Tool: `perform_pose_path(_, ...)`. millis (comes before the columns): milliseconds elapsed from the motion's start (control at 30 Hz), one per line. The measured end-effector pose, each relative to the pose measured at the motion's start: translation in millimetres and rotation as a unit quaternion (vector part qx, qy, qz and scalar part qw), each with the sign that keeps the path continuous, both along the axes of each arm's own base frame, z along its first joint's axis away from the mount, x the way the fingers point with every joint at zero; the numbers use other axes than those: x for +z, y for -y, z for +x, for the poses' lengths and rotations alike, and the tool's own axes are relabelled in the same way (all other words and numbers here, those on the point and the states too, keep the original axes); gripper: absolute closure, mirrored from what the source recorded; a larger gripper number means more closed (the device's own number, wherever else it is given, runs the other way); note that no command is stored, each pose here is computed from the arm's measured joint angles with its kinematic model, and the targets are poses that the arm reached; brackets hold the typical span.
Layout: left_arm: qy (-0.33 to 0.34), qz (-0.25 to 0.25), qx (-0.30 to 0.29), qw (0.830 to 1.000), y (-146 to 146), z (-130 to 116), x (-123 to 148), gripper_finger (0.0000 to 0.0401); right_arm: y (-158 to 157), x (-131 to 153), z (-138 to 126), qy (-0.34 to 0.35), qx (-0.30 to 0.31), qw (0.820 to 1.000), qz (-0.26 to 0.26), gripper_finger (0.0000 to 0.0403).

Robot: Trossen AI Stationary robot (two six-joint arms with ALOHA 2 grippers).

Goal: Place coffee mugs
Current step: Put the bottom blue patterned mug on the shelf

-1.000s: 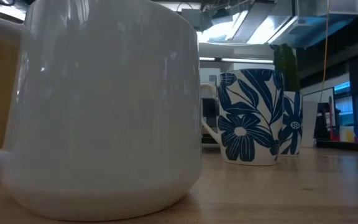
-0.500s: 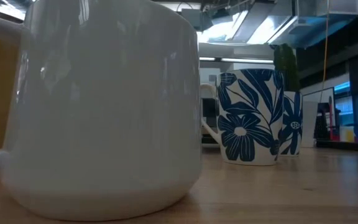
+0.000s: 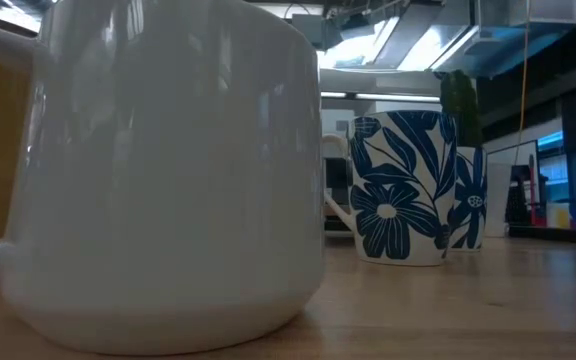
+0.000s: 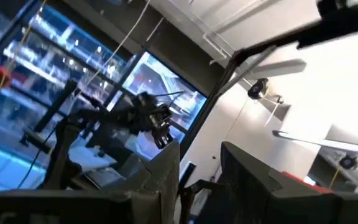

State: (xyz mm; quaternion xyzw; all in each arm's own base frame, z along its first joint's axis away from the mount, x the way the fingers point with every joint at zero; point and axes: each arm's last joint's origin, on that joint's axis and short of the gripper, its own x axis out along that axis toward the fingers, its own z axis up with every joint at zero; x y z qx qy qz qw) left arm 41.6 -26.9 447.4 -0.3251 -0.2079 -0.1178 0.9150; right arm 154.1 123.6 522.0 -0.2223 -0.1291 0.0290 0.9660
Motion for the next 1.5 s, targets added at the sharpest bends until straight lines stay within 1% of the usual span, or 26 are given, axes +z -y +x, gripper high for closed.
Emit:
perform_pose_path(67,-0.02,-0.016,-0.005,1.0,-5,-2,6,0.0289,4,1,8,-0.097,-0.05,0.994,-0.001,0.0198)
perform_pose_path(100,-0.03,-0.016,-0.007,0.999,-5,-3,8,0.0289,6,-2,12,-0.146,-0.072,0.987,0.003,0.0198)
perform_pose_path(167,-0.053,-0.012,-0.017,0.998,-3,-1,10,0.0289,9,-13,22,-0.237,-0.104,0.966,0.019,0.0198)
perform_pose_path(267,-0.085,-0.014,-0.027,0.996,-1,0,11,0.0289,13,-38,38,-0.366,-0.139,0.919,0.048,0.0198)
perform_pose_path(367,-0.111,-0.016,-0.024,0.993,0,1,7,0.0289,15,-66,59,-0.466,-0.171,0.866,0.063,0.0198)
perform_pose_path(433,-0.13,-0.002,-0.021,0.991,1,3,2,0.0289,11,-88,77,-0.522,-0.168,0.835,0.046,0.0198)
perform_pose_path(500,-0.156,0.014,-0.013,0.988,3,4,-5,0.0289,3,-113,95,-0.572,-0.146,0.807,0.006,0.0198)
perform_pose_path(600,-0.196,0.024,-0.002,0.98,3,5,-15,0.0289,-13,-148,120,-0.621,-0.077,0.778,-0.06,0.0198)
perform_pose_path(700,-0.218,0.017,0.004,0.976,3,5,-21,0.0289,-26,-179,142,-0.644,-0.006,0.759,-0.096,0.0198)
perform_pose_path(767,-0.221,0.019,0.006,0.975,3,5,-22,0.0289,-30,-194,154,-0.655,0.021,0.749,-0.097,0.0198)
perform_pose_path(867,-0.221,0.022,0.006,0.975,3,5,-22,0.0289,-33,-208,169,-0.654,0.035,0.748,-0.102,0.0198)
perform_pose_path(933,-0.222,0.024,0.006,0.975,3,5,-22,0.0289,-34,-218,177,-0.663,0.044,0.74,-0.103,0.0198)
perform_pose_path(1100,-0.224,0.032,-0.01,0.974,4,5,-23,0.0289,-29,-243,193,-0.694,0.036,0.712,-0.099,0.0198)
perform_pose_path(1300,-0.224,0.035,-0.013,0.974,4,5,-24,0.0289,-24,-270,208,-0.722,0.023,0.686,-0.091,0.0198)
perform_pose_path(1500,-0.224,0.035,-0.013,0.974,4,5,-24,0.0289,-24,-297,217,-0.742,-0.018,0.663,-0.1,0.0198)
